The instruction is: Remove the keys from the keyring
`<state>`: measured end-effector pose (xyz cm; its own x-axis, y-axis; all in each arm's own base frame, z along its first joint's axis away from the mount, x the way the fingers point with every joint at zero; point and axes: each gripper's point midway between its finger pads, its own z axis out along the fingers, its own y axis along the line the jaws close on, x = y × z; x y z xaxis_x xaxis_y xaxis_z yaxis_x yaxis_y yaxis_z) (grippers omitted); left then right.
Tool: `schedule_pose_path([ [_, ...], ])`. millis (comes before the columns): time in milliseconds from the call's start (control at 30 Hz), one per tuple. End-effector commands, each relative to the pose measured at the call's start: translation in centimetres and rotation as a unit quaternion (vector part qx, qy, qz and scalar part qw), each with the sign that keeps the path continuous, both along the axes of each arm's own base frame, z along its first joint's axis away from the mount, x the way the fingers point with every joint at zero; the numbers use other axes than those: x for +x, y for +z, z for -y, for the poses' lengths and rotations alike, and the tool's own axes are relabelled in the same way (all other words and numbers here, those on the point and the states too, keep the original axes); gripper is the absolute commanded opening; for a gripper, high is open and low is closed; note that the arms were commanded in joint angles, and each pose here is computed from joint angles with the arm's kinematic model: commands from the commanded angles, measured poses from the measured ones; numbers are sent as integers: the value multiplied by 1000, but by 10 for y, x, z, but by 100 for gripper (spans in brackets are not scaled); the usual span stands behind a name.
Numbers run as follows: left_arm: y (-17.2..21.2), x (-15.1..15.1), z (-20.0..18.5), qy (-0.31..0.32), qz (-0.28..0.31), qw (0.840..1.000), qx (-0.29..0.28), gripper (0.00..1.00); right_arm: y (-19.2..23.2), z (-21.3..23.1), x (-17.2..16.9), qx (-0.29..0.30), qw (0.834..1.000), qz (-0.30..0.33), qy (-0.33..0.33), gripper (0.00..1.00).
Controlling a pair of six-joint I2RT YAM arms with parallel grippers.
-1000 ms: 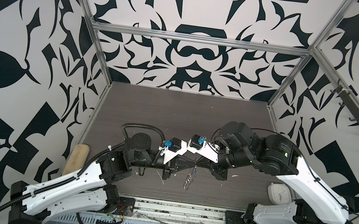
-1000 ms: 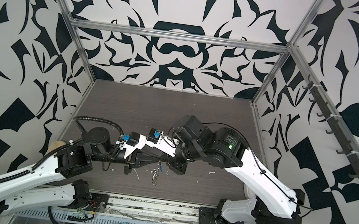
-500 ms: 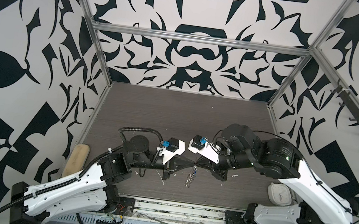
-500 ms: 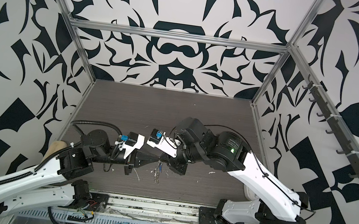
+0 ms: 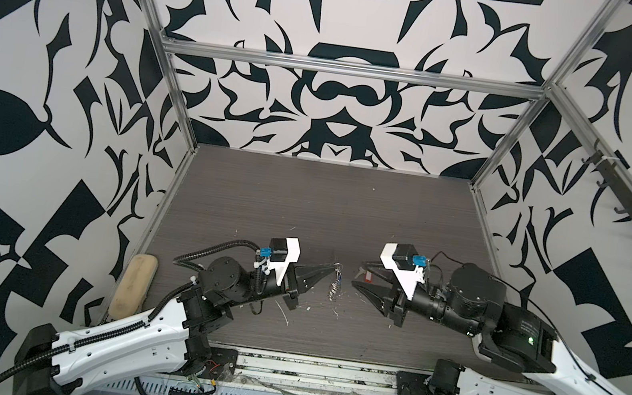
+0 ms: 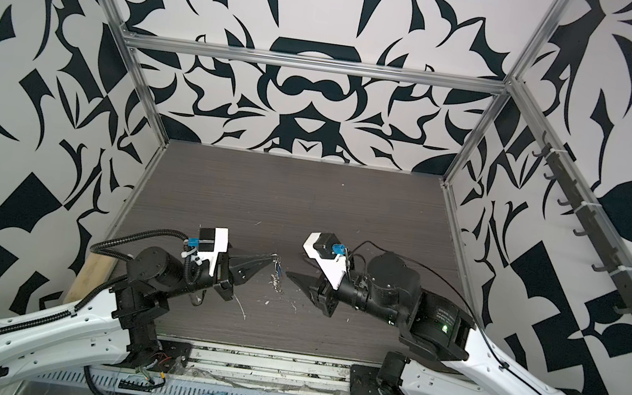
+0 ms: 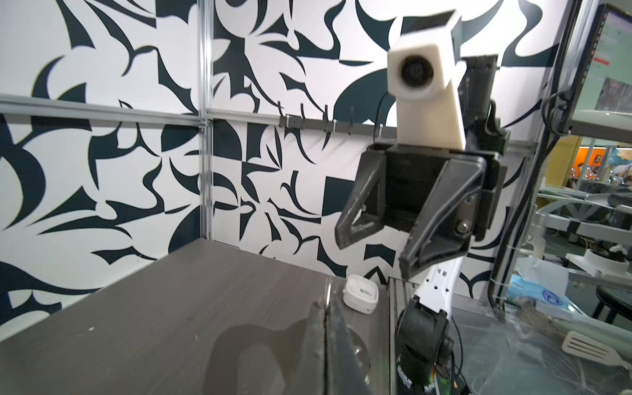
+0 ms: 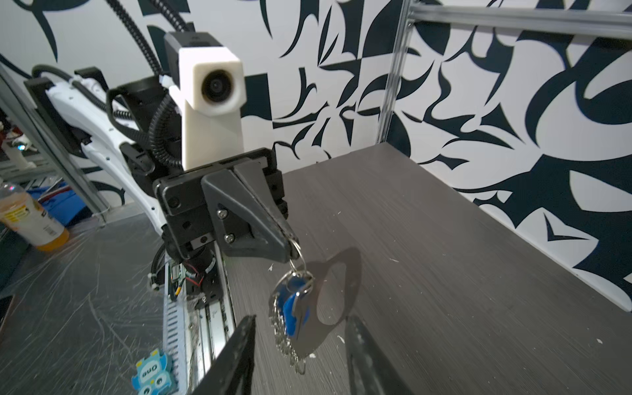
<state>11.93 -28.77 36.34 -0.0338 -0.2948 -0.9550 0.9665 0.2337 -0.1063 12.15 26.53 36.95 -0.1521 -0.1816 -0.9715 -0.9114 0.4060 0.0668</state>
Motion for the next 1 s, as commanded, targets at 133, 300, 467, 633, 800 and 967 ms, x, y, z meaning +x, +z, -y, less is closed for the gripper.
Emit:
schedule_pose_path([
  [133, 22, 8, -15, 39, -2, 998, -47, 0, 16, -2, 13, 77, 996, -7, -38, 45],
  [300, 18, 19, -16, 67, -17, 997, -34, 0, 4, 0, 23, 79, 994, -19, -71, 47],
  [467, 11, 24, -16, 83, -20, 996, -21, 0, -1, 7, 34, 92, 990, -16, -107, 49],
  [633, 6, 23, -14, 81, -15, 997, -10, 0, -11, -2, 31, 59, 994, -19, -87, 54],
  [800, 6, 8, -16, 50, 6, 999, -14, 0, -12, -13, 17, 45, 998, -15, -35, 52],
  [967, 6, -5, -19, 24, 24, 999, -14, 0, -20, -22, 3, 20, 1000, -18, 15, 52],
])
